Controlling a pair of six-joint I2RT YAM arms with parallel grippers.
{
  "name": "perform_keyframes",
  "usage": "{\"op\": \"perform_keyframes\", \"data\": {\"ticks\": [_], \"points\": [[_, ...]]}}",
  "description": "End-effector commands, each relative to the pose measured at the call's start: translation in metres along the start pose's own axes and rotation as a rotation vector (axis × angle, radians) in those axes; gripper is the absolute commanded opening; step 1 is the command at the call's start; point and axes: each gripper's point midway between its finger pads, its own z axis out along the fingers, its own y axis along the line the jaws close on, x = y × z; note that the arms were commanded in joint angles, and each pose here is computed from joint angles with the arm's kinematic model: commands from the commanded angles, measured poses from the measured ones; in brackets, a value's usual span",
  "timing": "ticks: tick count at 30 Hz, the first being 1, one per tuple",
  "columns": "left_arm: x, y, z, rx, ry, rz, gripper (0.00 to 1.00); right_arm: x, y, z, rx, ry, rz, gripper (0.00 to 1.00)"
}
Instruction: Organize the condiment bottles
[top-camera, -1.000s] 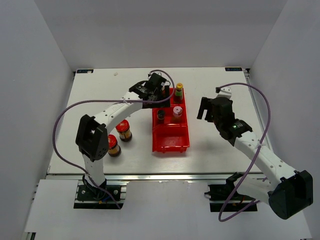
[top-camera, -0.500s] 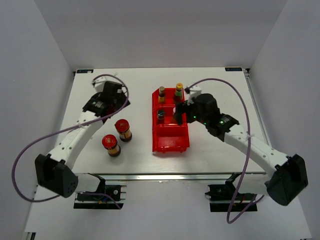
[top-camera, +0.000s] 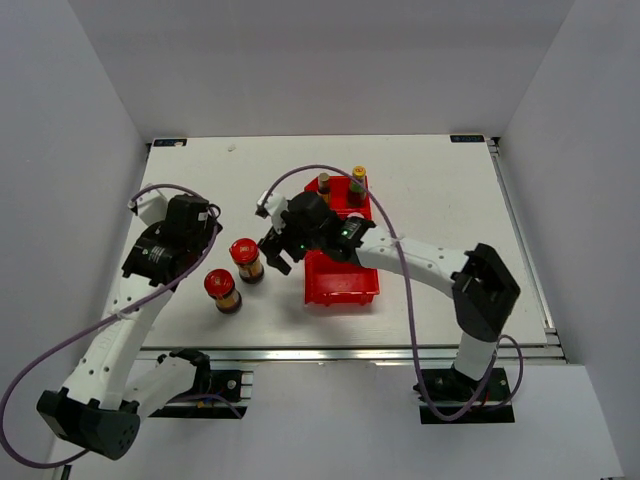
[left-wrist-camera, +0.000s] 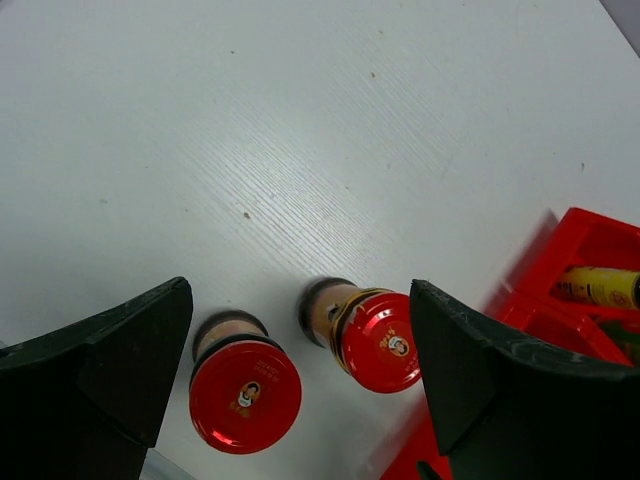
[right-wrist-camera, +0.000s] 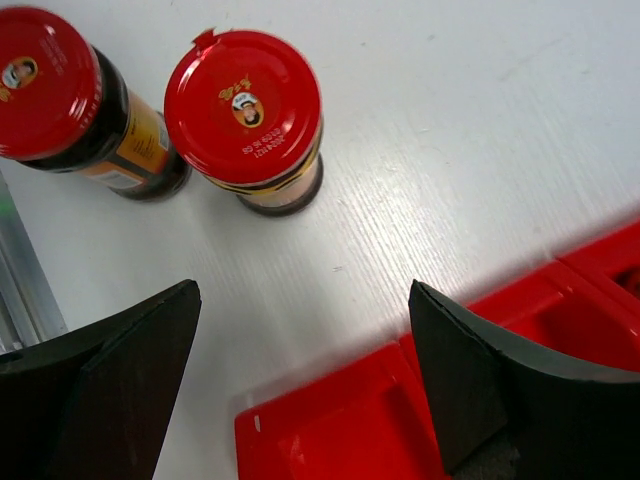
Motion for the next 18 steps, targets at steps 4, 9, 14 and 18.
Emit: {"op": "perform_keyframes", "data": {"ticks": [4, 9, 14, 18], "points": [[-0.011, 0.02, 0.004, -0.1, -0.045, -0.015, 0.98, -0.011, 0.032, 0.025, -0.106, -0.027, -0.117, 0.89], [-0.001, 0.02, 0.02, -0.104, 0.022, -0.011, 0.98, -0.021, 0.045, 0.045, -0.17, -0.088, -0.127, 0.89], [0.001, 0.022, 0.028, -0.091, 0.044, -0.021, 0.98, -0.027, 0.057, 0.065, -0.2, -0.133, -0.153, 0.89], [0.002, 0.018, 0.026, -0.059, 0.058, -0.018, 0.98, -0.027, 0.054, 0.082, -0.155, -0.154, -0.166, 0.89]]}}
